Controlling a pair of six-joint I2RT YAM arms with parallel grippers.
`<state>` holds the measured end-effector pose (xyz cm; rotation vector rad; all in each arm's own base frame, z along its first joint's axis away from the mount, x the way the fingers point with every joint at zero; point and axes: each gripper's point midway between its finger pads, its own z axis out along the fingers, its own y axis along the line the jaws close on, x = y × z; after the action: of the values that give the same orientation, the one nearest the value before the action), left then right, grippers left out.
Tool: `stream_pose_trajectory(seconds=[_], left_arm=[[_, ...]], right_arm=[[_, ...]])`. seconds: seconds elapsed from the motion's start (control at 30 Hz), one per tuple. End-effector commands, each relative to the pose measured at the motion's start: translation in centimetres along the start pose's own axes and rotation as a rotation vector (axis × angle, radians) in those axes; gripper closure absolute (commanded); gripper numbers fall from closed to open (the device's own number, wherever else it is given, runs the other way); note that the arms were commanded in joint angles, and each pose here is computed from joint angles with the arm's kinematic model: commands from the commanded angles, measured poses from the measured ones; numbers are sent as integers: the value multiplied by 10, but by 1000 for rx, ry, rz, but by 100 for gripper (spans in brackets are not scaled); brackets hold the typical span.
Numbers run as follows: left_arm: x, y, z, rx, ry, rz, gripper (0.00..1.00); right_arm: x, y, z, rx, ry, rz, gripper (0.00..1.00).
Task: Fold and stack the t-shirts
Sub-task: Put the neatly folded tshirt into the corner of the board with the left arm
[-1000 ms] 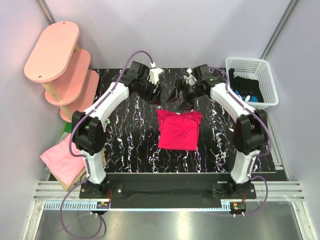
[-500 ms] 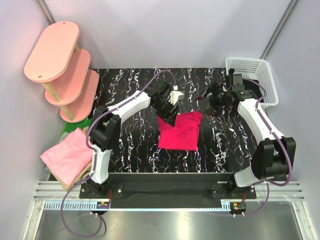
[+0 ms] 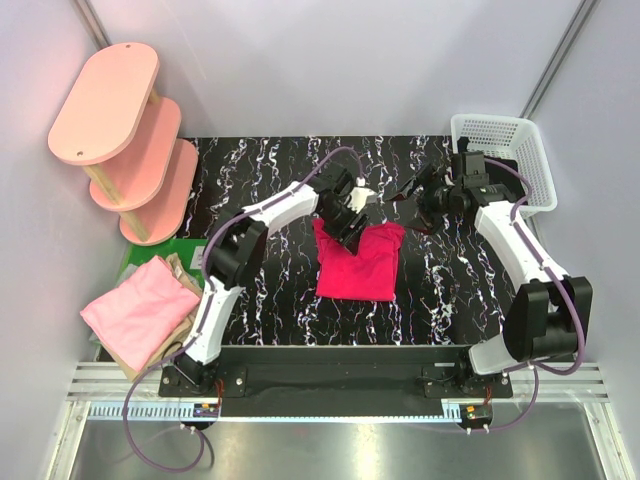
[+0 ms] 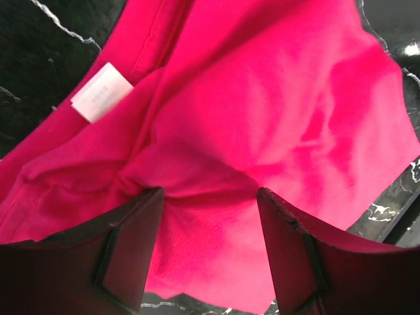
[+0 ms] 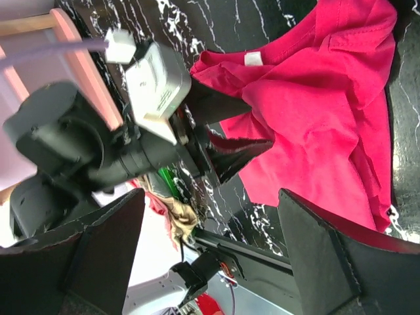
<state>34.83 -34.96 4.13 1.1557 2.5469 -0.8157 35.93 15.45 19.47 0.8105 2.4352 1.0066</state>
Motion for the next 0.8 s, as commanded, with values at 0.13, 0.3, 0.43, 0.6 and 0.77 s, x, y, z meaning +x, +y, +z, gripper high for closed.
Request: stream_pose_trajectory(seconds=[0.13,0.3,0.43,0.6,0.77], left_arm=[[28,41,-6,-68,56,-95,34],[79,47,-23,-80,114,-145,36],[100,38,-39,-91,81,-154,35],[103,26,-54,-93,42,-159,35],[67,25,-92,-128,-62,-140,34]], right_arm=[[5,26,-22,-114,-21,-42,11],[12,19,-13,-114,20,-32,11],[18,6,4,-107,75,-7,11],[41,-3,32,-104,181,-21,10],[79,1,66,-69,302,-83,10]])
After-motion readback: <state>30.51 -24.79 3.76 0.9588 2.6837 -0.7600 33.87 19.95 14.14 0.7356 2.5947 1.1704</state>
